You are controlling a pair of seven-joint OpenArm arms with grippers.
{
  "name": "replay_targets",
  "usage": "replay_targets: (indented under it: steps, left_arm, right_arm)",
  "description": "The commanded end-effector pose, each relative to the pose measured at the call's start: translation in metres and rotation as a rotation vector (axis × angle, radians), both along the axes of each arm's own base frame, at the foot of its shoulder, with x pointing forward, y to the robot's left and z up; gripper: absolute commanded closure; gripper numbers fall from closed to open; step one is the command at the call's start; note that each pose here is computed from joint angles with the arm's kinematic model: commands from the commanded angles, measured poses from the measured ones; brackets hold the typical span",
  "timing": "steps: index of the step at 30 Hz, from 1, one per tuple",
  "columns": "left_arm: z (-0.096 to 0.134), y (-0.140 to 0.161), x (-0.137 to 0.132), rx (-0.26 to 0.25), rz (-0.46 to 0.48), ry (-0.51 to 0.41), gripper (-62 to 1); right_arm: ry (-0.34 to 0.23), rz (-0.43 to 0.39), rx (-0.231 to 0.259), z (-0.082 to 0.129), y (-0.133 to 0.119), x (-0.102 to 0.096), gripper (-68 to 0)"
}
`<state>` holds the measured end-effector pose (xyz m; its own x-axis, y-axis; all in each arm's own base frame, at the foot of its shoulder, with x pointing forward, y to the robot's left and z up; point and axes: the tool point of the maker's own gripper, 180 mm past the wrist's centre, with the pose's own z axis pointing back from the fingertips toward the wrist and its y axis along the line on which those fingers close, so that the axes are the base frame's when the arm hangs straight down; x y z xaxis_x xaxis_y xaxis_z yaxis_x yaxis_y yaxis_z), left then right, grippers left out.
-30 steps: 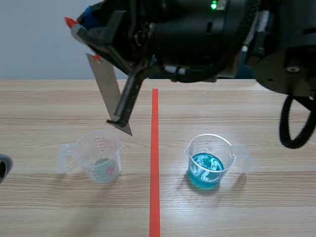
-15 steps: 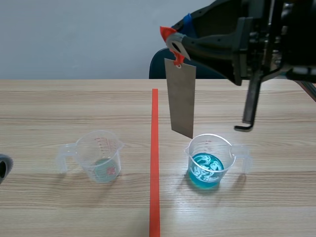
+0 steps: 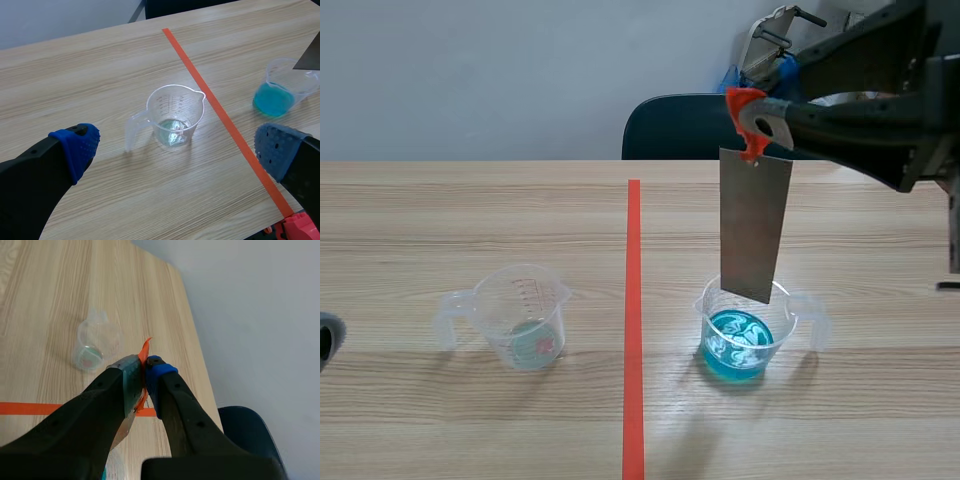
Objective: Do the redox reaction experiment
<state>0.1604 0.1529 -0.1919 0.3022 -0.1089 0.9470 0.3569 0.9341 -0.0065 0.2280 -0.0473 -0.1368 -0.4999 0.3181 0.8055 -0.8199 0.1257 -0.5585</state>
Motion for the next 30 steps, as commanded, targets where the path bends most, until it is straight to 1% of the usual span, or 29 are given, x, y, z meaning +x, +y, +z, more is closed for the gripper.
replay_targets:
  steps: [1, 6, 20, 25, 30]
  left_arm:
    - [0.0108, -0.0035, 0.0032, -0.015, -0.002, -0.039, -62.3]
    - [0.0108, -0.0035, 0.0032, -0.015, -0.002, -0.039, -62.3]
    - [0.0108, -0.0035, 0.0032, -0.015, -0.002, -0.039, -62.3]
    - [0.0108, -0.0035, 0.0032, -0.015, -0.002, -0.039, -62.3]
    - [0.0108, -0.0035, 0.0032, -0.015, -0.002, -0.039, -62.3]
  right_arm:
    - [-0.022, 0.004, 0.029, 0.0096, -0.0002, 0.0025, -0.8]
    - [-0.033, 0.004, 0.018, 0.0068, -0.0034, 0.0044, -0.8]
    - [-0.036, 0.010, 0.031, 0.0091, -0.0026, 0.0035, -0.8]
    - [-0.063, 0.018, 0.029, 0.0126, -0.0034, 0.0036, -0.8]
    - [-0.065, 0.019, 0.031, 0.0133, -0.0035, 0.0036, -0.8]
